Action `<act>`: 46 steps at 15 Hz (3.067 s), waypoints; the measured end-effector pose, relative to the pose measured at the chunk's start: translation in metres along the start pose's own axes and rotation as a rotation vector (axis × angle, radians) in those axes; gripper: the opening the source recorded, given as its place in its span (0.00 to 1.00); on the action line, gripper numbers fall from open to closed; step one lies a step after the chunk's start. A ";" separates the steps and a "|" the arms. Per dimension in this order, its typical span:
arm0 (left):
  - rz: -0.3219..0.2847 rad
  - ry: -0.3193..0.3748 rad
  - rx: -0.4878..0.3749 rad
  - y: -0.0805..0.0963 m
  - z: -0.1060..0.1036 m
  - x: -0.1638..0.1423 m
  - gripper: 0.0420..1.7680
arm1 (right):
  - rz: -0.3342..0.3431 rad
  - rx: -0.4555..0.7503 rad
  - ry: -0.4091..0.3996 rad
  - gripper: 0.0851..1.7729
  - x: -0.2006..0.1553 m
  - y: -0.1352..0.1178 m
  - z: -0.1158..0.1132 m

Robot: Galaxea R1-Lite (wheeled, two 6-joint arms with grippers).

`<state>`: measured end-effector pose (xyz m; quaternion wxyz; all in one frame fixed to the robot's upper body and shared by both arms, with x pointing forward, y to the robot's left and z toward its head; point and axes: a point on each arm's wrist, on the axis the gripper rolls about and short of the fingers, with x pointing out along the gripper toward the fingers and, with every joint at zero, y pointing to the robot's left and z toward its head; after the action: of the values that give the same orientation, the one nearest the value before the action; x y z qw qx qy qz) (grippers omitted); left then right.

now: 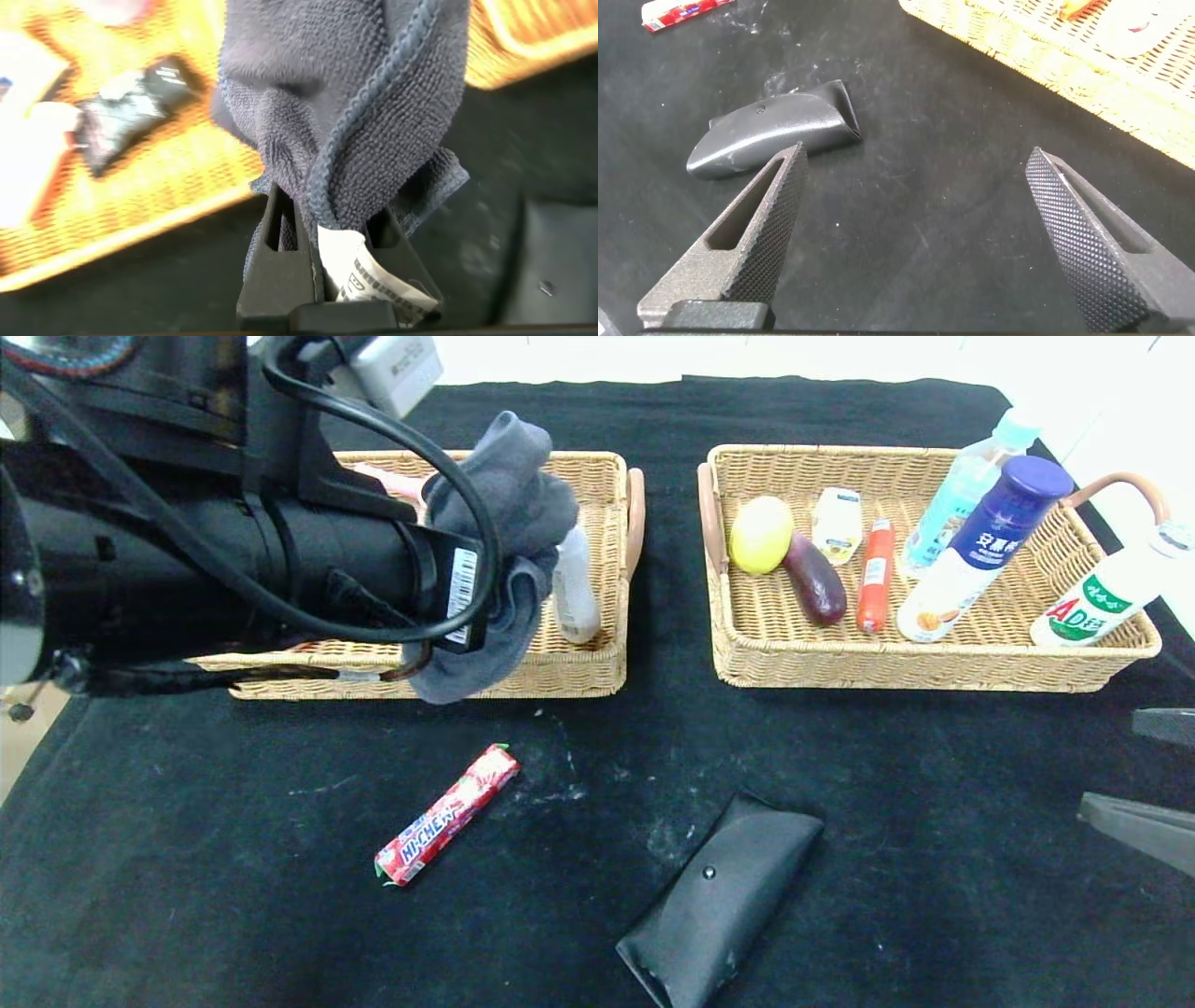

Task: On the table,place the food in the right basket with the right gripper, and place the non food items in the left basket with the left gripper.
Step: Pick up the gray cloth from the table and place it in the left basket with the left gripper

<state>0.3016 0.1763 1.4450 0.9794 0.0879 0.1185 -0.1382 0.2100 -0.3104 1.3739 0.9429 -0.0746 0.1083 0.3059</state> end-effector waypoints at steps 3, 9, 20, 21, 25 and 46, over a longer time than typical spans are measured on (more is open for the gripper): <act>0.018 -0.022 -0.035 0.029 0.006 0.003 0.10 | 0.000 -0.004 0.000 0.96 0.000 0.000 0.000; 0.043 -0.048 -0.072 0.060 0.011 0.008 0.10 | 0.000 -0.004 0.000 0.96 0.000 0.000 0.000; 0.101 -0.060 -0.126 0.116 0.015 0.036 0.10 | 0.001 -0.004 0.002 0.96 0.000 0.000 -0.001; 0.114 -0.050 -0.127 0.121 0.013 0.041 0.10 | 0.000 -0.005 0.002 0.96 0.000 0.000 -0.001; 0.112 -0.033 -0.141 0.137 0.009 0.057 0.10 | 0.000 -0.005 0.001 0.96 0.001 0.000 0.000; 0.111 -0.034 -0.150 0.159 0.007 0.075 0.72 | 0.001 -0.004 0.002 0.96 0.001 0.000 0.000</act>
<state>0.4193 0.3064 1.4545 0.9912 0.0184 0.1069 -0.0757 0.2109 -0.3103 1.3732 0.9426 -0.0768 0.1089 0.3063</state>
